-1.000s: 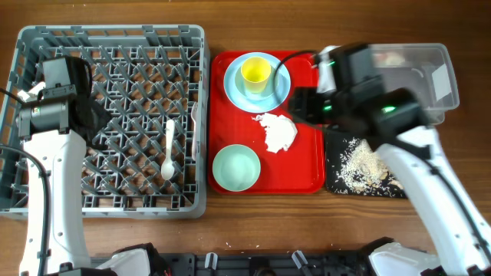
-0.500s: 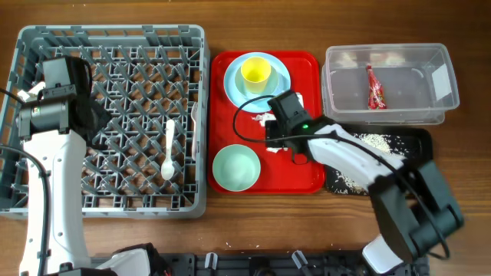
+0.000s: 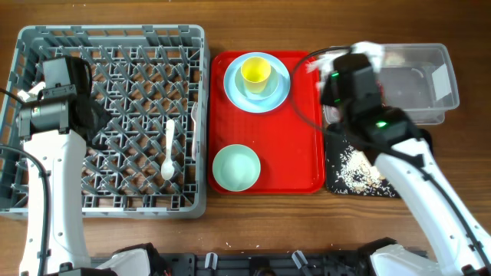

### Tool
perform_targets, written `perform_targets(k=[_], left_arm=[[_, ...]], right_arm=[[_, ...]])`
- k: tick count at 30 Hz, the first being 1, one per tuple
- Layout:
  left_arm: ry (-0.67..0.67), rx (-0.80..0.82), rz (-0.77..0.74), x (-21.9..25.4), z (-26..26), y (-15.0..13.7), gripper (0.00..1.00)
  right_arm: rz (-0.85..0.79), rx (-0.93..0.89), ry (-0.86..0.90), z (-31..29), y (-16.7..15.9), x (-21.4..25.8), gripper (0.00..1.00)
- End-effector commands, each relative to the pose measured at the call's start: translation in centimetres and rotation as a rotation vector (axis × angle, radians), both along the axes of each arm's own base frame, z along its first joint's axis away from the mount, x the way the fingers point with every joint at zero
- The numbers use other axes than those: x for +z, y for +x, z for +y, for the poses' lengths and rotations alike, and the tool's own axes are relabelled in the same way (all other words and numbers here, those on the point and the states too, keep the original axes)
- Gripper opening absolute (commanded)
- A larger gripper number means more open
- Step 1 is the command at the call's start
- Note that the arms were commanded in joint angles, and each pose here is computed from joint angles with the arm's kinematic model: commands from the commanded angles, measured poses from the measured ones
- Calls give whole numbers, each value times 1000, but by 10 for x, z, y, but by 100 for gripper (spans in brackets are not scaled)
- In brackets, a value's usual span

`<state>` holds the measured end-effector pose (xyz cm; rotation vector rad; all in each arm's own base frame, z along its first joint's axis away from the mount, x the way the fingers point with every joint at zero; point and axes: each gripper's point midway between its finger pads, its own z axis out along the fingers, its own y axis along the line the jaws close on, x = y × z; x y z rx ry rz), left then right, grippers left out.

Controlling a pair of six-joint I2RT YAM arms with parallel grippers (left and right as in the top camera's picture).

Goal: Sort waste into correct bins and load items into the dishwasher rack
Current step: 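Drop the tissue into the clear plastic bin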

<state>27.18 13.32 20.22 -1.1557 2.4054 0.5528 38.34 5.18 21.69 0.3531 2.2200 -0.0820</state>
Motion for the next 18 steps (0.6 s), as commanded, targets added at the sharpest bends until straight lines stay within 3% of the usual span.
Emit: perform_targets(k=[1,4,5,6,7,10,13,17,18], left_arm=[[9,16,-17,5,3,-1,100],[9,16,-17,5,3,-1,100],[9,16,-17,5,3,-1,100],[9,16,-17,5,3,-1,100],[9,16,-17,5,3,-1,100],[9,16,-17,5,3,-1,100],[9,17,-17,5,3,-1,100],[9,16,-17,5,3,-1,100],[9,16,-17,5,3,-1,100]], right_arm=[[54,-193,-86,-64,4,-22,19],[126,-267,-82,-96,13,-53,21],[148,-270,-76,-101,17,-65,28],[171,-245,-70,-104,23,-76,68],[178,-231,-59,-106,26,-81,100],[145,-240,-62,-116,25,-60,100],[45,-226,-30,-112,14,-5,100],[-141,-160,57,-98,-38,79,100],[-201,-181,99,-97,-71,102,100]])
